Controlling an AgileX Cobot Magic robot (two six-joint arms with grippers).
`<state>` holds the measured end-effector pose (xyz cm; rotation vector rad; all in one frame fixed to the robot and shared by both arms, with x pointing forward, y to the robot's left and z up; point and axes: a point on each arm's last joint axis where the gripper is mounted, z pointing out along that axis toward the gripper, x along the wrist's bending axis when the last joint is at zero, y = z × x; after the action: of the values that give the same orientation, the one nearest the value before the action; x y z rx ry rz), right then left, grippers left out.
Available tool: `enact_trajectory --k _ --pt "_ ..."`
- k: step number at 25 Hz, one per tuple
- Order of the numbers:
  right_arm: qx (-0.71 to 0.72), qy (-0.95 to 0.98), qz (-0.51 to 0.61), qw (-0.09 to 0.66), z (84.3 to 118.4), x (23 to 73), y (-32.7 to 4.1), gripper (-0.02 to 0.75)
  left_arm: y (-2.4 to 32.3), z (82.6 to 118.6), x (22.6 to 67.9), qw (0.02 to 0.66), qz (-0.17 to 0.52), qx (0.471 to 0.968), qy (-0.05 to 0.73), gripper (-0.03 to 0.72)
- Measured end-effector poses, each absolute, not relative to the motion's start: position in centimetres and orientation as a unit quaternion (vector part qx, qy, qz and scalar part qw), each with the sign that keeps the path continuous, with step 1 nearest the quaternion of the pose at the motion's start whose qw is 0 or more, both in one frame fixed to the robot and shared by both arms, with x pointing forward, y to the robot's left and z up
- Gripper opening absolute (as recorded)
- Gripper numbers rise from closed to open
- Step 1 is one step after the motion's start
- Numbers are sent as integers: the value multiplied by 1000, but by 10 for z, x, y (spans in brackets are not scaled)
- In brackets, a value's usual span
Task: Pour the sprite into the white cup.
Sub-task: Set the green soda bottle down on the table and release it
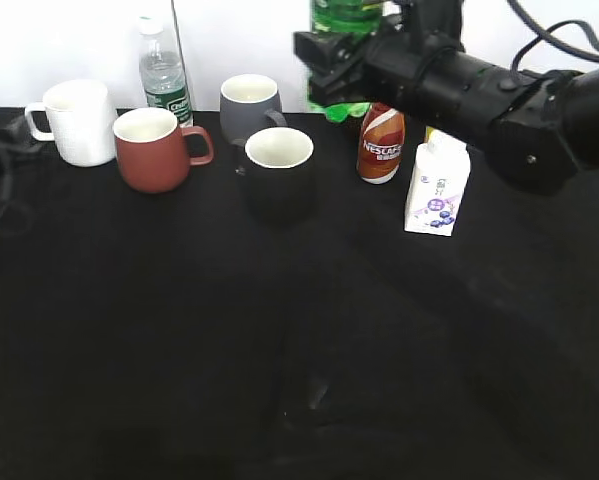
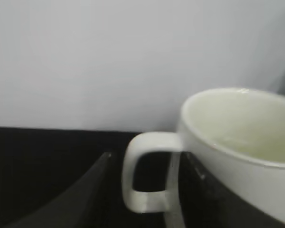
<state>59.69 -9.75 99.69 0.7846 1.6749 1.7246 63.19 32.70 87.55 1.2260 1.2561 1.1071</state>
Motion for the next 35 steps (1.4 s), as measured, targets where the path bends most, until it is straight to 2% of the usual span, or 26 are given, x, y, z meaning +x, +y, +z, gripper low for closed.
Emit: enact_trajectory --k 3,6,8,10,12,15,18,23,25,29,35 --pt "349 592 639 345 1007 618 -144 384 309 918 592 532 443 518 503 344" --pt "406 549 603 412 1022 636 -222 384 268 966 570 519 403 580 481 344" --pt "440 537 562 450 1016 644 -269 384 247 986 554 493 375 623 478 344" --pt "455 545 533 461 990 652 -289 384 232 994 539 461 346 661 481 344" --pt "469 545 518 462 945 662 -294 384 228 994 529 421 321 688 496 344" --pt "492 530 508 469 889 674 -300 384 233 987 520 367 287 703 538 344" --pt "497 529 505 468 859 695 -301 384 234 984 518 354 279 707 545 344" --pt "501 537 496 463 843 716 -301 385 234 984 518 353 277 707 547 344" --pt "504 547 489 456 841 716 -301 430 234 984 518 353 277 707 547 344" --pt "499 562 484 449 839 716 -299 569 234 984 518 353 277 706 548 344" --pt "494 571 482 445 860 697 -297 588 235 986 517 356 274 699 556 344"
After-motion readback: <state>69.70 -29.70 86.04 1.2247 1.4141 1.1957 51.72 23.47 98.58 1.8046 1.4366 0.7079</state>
